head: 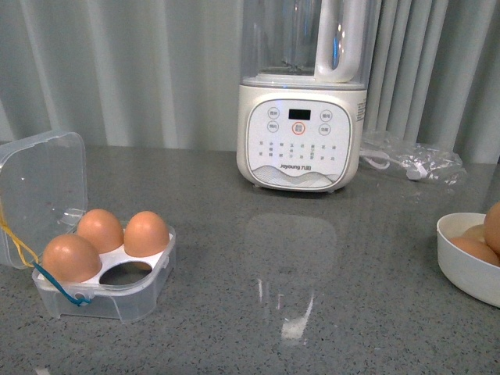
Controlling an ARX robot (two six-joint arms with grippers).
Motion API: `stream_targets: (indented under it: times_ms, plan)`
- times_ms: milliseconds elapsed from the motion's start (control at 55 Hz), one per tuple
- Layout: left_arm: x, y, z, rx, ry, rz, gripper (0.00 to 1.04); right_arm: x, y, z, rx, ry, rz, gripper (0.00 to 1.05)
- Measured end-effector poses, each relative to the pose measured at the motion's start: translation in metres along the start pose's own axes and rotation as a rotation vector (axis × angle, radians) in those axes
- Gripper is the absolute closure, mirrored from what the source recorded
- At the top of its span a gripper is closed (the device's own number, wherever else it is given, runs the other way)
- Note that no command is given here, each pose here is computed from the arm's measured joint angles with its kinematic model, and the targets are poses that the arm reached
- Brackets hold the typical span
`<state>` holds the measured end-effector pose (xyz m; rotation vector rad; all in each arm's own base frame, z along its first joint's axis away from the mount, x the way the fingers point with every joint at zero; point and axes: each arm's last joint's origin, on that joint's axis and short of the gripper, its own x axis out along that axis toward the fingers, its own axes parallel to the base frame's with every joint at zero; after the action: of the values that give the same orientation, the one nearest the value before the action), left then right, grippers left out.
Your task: Put egg into box
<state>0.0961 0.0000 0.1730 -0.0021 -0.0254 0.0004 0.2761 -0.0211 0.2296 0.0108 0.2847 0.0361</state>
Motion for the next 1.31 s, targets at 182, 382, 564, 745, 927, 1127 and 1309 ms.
stream_targets:
  times_ms: [182,382,564,745,927,1127,1309]
  plan:
    - [0.0,0.0,0.0,0.0,0.0,0.0,0.07,0.012,-0.001,-0.006,-0.005,0.046,0.015,0.07]
    - [0.0,0.0,0.0,0.0,0.0,0.0,0.07,0.021,0.0,-0.007,-0.003,0.059,0.072,0.07]
    - [0.0,0.0,0.0,0.0,0.0,0.0,0.07,0.028,0.005,-0.014,-0.014,0.088,0.112,0.07]
    - [0.0,0.0,0.0,0.0,0.0,0.0,0.07,0.031,0.006,-0.023,-0.018,0.111,0.119,0.07]
    - [0.0,0.0,0.0,0.0,0.0,0.0,0.07,0.031,0.006,-0.026,-0.023,0.115,0.123,0.07]
    - [0.0,0.0,0.0,0.0,0.0,0.0,0.07,0.031,0.005,-0.026,-0.024,0.115,0.121,0.17]
    - [0.0,0.0,0.0,0.0,0.0,0.0,0.07,0.031,0.005,-0.025,-0.028,0.114,0.121,0.41]
